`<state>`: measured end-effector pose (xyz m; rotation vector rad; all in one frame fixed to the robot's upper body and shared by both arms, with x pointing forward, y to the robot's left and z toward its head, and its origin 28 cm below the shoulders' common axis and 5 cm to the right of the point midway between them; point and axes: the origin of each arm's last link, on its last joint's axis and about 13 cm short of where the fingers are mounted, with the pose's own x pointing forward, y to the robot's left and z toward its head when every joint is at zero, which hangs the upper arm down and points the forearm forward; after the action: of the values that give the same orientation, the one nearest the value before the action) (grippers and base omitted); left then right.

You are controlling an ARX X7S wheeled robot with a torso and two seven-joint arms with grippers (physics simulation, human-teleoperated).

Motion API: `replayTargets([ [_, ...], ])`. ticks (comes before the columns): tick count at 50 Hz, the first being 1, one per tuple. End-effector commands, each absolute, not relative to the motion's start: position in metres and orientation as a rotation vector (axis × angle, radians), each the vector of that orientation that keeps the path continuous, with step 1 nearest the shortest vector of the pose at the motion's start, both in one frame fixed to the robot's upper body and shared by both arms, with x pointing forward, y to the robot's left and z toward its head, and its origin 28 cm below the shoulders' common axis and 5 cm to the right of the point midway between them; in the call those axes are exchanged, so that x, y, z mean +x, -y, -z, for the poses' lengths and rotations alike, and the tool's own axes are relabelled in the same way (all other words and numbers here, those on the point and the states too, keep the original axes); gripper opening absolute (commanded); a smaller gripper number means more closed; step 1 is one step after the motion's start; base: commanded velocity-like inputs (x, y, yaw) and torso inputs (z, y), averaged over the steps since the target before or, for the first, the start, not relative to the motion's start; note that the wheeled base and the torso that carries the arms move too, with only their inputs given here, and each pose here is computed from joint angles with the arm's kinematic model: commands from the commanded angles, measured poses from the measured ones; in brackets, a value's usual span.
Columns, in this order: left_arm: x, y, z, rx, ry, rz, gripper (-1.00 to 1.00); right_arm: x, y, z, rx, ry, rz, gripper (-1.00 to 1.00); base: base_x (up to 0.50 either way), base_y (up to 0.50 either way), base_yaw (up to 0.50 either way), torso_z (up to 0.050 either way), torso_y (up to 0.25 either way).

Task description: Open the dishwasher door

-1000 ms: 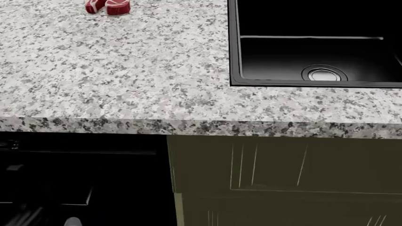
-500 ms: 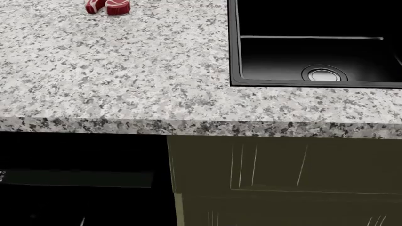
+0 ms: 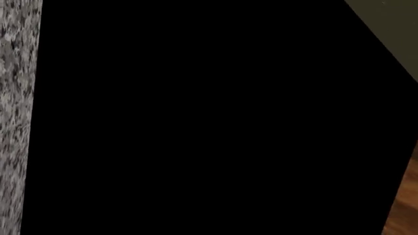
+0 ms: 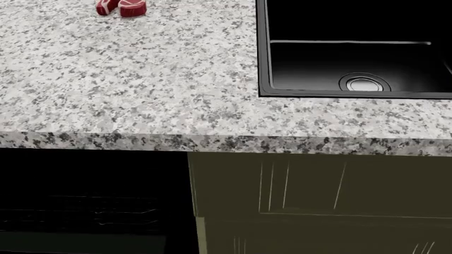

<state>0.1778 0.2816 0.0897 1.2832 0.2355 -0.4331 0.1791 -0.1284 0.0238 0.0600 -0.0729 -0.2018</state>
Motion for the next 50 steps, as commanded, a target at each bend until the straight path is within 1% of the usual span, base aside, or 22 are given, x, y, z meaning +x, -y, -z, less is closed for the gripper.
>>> replayTargets([
  [1,0.147,-0.289,-0.060,1.198,-0.426,0.529,-1.00,0.179,0.128,-0.025,0.060,0.075,0.201,1.00,0.00,0.00,0.00,0.000,0.000],
  [23,0.107,-0.295,-0.040,1.149,-0.485,0.538,-1.00,0.179,0.127,-0.022,0.063,0.069,0.198,1.00,0.00,0.00,0.00,-0.001,0.000],
  [34,0.072,-0.297,-0.039,1.102,-0.510,0.500,-1.00,0.179,0.127,-0.022,0.061,0.068,0.199,1.00,0.00,0.00,0.00,-0.002,0.000],
  [50,0.060,-0.298,-0.044,1.068,-0.562,0.469,-1.00,0.185,0.122,-0.019,0.055,0.060,0.178,1.00,0.00,0.00,0.00,-0.001,0.000],
])
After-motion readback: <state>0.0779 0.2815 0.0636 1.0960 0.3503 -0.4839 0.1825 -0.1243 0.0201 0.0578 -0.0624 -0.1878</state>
